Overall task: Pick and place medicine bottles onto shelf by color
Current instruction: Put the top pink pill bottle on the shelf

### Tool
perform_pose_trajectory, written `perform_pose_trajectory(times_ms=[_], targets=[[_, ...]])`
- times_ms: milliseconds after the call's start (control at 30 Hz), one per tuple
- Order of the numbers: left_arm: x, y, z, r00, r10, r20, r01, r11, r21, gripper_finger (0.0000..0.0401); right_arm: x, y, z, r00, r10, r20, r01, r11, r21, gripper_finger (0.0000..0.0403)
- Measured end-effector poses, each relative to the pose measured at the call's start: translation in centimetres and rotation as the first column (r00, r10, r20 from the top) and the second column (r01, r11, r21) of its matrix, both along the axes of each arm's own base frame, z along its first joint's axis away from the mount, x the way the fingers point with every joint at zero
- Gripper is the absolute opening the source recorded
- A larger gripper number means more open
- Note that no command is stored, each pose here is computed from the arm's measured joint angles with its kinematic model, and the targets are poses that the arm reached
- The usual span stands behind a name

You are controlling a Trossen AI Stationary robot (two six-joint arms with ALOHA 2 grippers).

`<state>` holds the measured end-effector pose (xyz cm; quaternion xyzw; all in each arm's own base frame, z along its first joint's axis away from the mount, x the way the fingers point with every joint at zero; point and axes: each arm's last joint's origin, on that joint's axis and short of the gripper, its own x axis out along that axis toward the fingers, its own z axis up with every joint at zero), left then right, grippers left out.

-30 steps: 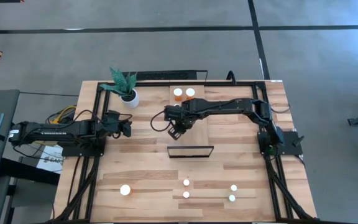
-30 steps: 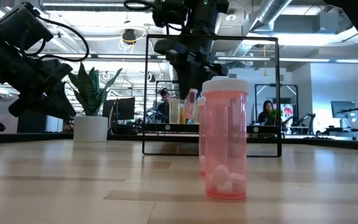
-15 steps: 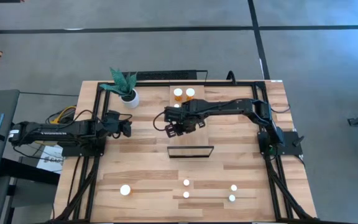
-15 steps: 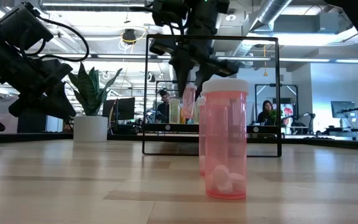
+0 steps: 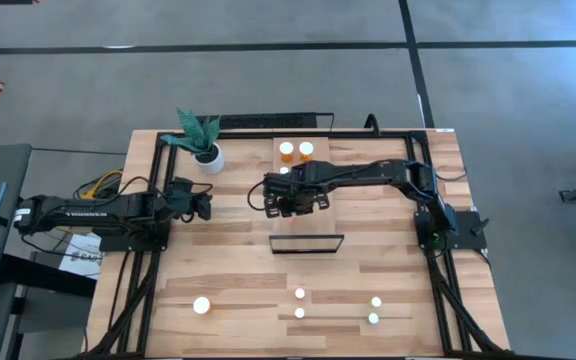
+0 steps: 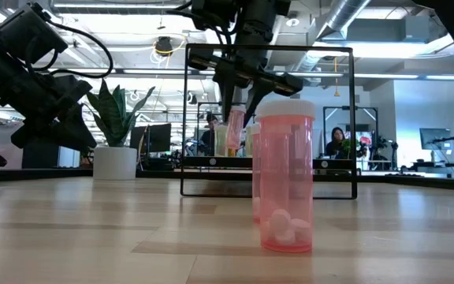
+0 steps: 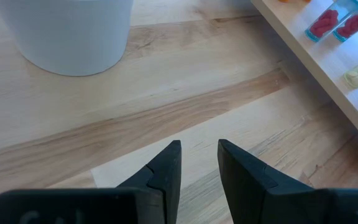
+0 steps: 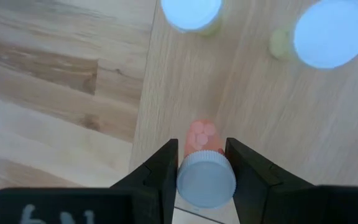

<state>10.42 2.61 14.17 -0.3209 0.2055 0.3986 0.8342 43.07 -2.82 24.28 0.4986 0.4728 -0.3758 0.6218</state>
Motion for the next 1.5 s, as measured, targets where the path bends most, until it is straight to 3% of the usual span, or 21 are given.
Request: perform_pose_trajectory(times_ms=[233, 400, 800, 1033, 1500], targets=[[0.0, 0.0, 0.0, 1.0, 0.0, 0.0, 0.0, 1.0, 0.0, 0.0091, 0.1, 0.8, 0.0, 1.0, 0.001, 0.001, -0.001, 0.999, -0.033, 0.0139], [0.0, 0.0, 0.0, 1.0, 0.0, 0.0, 0.0, 1.0, 0.0, 0.0091, 0.6, 1.0, -1.6, 1.0, 0.005, -0.03, -0.006, 0.999, -0.037, 0.0139], [0.0, 0.0, 0.0, 1.0, 0.001, 0.0, -0.001, 1.0, 0.0, 0.0091, 1.0, 0.7, -1.3, 1.0, 0.008, -0.019, -0.009, 0.999, -0.05, 0.0139], [0.0, 0.0, 0.0, 1.0, 0.001, 0.0, -0.001, 1.0, 0.0, 0.0091, 1.1, 0.6, -1.2, 0.996, 0.085, -0.009, -0.085, 0.993, -0.082, 0.0141], [0.0, 0.0, 0.0, 1.0, 0.0, 0.0, 0.0, 1.0, 0.0, 0.0091, 1.3, 0.5, -1.1, 0.992, 0.124, 0.007, -0.122, 0.985, -0.118, 0.0143]])
